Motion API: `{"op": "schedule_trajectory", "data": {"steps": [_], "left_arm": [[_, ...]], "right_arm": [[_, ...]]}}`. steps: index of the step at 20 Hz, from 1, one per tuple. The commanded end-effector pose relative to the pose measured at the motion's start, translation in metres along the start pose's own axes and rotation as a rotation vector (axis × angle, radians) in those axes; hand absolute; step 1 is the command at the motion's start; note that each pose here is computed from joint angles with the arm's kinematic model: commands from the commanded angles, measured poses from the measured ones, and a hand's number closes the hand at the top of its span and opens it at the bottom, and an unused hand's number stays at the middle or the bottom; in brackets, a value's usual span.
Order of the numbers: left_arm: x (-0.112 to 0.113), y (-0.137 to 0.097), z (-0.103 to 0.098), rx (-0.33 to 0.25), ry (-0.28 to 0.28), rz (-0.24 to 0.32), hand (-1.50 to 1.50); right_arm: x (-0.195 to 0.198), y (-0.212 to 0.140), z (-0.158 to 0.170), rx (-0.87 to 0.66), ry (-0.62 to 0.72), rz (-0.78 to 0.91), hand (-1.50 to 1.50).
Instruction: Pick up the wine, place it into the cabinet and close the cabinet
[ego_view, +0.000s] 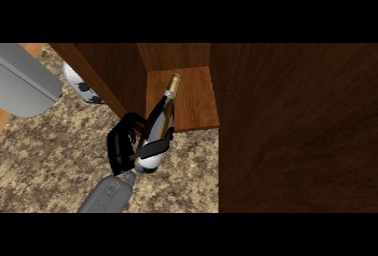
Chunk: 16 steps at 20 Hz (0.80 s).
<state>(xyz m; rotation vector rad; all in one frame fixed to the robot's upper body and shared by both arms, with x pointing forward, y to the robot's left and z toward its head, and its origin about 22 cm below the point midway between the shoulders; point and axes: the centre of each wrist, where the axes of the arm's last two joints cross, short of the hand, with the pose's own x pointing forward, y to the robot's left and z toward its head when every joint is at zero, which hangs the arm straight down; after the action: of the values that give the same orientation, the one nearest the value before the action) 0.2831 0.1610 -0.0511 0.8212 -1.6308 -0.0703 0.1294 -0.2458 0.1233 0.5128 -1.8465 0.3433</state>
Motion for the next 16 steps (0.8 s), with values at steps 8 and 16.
{"op": "schedule_trajectory", "data": {"steps": [8, 16], "left_arm": [[0.050, -0.040, -0.037, -0.137, -0.066, -0.052, 1.50], [0.049, -0.042, -0.039, -0.108, -0.003, -0.101, 1.50]], "right_arm": [[0.006, -0.003, 0.002, 0.032, -0.022, -0.023, -1.50], [0.006, -0.001, 0.001, 0.046, -0.027, -0.033, -1.50]]}}
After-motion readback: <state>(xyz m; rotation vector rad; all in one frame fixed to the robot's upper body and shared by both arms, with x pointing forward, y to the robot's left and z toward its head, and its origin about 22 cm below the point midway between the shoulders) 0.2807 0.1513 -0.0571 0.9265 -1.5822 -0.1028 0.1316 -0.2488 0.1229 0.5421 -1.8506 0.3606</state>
